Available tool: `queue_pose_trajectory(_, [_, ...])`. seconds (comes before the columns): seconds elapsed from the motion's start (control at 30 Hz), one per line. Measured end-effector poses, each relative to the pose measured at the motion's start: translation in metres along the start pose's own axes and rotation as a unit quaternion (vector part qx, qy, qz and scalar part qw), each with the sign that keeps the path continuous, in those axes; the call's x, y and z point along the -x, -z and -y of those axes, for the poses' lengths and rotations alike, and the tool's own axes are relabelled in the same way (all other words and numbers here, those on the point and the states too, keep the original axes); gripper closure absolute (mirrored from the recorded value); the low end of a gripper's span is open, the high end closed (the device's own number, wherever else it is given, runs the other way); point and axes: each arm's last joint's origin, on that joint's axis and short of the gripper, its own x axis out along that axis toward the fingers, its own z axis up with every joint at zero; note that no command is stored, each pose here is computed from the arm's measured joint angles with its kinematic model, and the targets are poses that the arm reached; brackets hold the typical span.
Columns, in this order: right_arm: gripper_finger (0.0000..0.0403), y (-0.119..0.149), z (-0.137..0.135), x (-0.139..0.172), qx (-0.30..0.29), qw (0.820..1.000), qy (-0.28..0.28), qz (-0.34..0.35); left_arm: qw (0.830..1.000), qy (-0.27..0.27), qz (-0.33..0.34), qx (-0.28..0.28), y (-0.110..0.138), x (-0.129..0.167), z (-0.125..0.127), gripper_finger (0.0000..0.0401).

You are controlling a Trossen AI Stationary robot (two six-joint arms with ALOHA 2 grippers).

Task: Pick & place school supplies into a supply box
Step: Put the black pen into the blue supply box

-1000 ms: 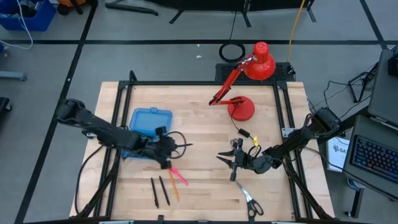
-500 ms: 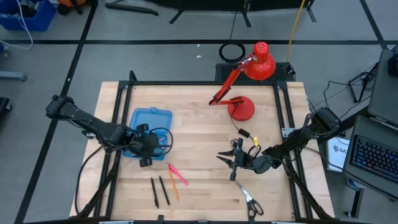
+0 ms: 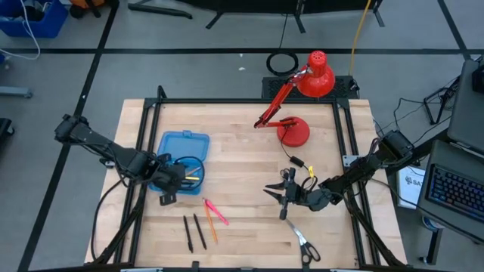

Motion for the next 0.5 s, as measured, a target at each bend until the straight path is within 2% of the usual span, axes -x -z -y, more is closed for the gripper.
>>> queue_pose_trajectory(0.13, [0.0353, 0.0, 0.0, 0.0, -0.009, 1.0, 0.0, 0.0, 1.0, -0.007, -0.007, -0.006, 0.003, -0.006, -0.002, 0.0368])
queue_pose_trajectory(0.3, [0.0353, 0.0, 0.0, 0.0, -0.016, 1.0, -0.001, -0.001, 0.999, -0.021, -0.03, -0.012, 0.014, -0.027, -0.006, 0.0368])
queue_pose_trajectory(0.43, [0.0353, 0.001, 0.0, 0.0, -0.024, 1.0, -0.001, -0.002, 0.999, -0.034, -0.039, 0.014, 0.022, -0.041, -0.01, 0.0367])
queue_pose_trajectory(0.5, [0.0353, 0.001, 0.0, 0.0, -0.024, 1.0, -0.001, -0.005, 0.998, -0.048, -0.038, 0.027, 0.025, -0.045, -0.013, 0.0353])
